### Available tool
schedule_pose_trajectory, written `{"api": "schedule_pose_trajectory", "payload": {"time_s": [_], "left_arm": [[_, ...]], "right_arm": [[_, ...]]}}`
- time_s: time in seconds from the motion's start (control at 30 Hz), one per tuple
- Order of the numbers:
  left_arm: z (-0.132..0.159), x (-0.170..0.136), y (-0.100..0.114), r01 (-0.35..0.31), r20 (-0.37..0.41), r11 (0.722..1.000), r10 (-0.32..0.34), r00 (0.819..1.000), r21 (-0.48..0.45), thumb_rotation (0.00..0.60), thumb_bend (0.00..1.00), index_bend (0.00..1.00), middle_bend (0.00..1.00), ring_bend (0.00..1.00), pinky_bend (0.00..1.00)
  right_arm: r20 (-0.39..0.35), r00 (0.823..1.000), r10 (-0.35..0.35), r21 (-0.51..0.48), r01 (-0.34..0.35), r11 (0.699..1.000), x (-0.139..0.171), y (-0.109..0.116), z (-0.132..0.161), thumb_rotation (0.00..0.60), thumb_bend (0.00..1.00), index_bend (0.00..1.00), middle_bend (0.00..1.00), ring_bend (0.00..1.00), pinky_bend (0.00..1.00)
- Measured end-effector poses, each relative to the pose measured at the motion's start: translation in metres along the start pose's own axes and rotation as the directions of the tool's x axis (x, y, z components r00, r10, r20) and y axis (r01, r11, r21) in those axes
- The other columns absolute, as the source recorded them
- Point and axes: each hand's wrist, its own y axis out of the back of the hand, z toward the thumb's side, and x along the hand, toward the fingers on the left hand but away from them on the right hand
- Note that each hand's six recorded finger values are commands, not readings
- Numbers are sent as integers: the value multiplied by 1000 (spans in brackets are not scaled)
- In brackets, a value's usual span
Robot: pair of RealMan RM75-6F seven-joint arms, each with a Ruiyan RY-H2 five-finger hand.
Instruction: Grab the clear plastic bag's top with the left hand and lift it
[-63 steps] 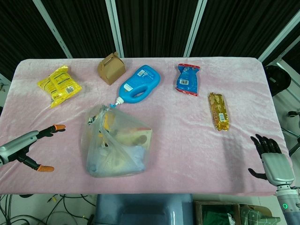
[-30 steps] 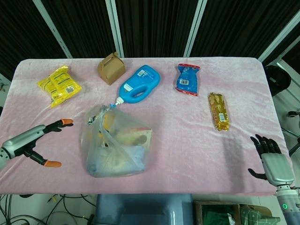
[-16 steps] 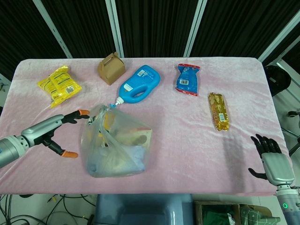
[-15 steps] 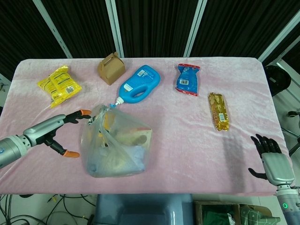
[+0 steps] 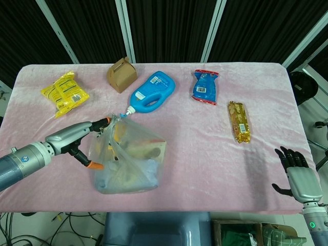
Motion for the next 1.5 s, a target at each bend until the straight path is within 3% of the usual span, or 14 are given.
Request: {"api": "schedule_pose_trajectory", "payload": {"time_s": [0.53, 1.07, 1.5], "left_arm": [[18, 11, -4, 0, 31, 999, -2, 1000, 35, 600, 108, 96, 145, 89, 155], [19, 25, -22, 12, 96, 1000, -11, 995, -12, 600, 108, 98, 152, 89, 157], [39, 40, -37, 22, 227, 987, 15, 974, -159, 600, 106, 103, 160, 97, 166]], "right_arm": [[-1, 1000, 1, -9, -1, 1000, 1, 0, 1, 600, 137, 0, 0, 0, 31], [0, 1000, 1, -14, -1, 1000, 1, 0, 1, 600, 137, 0, 0, 0, 31], [0, 1000, 3, -17, -3, 1000, 1, 0, 1, 600, 137, 0, 0, 0, 31]]}}
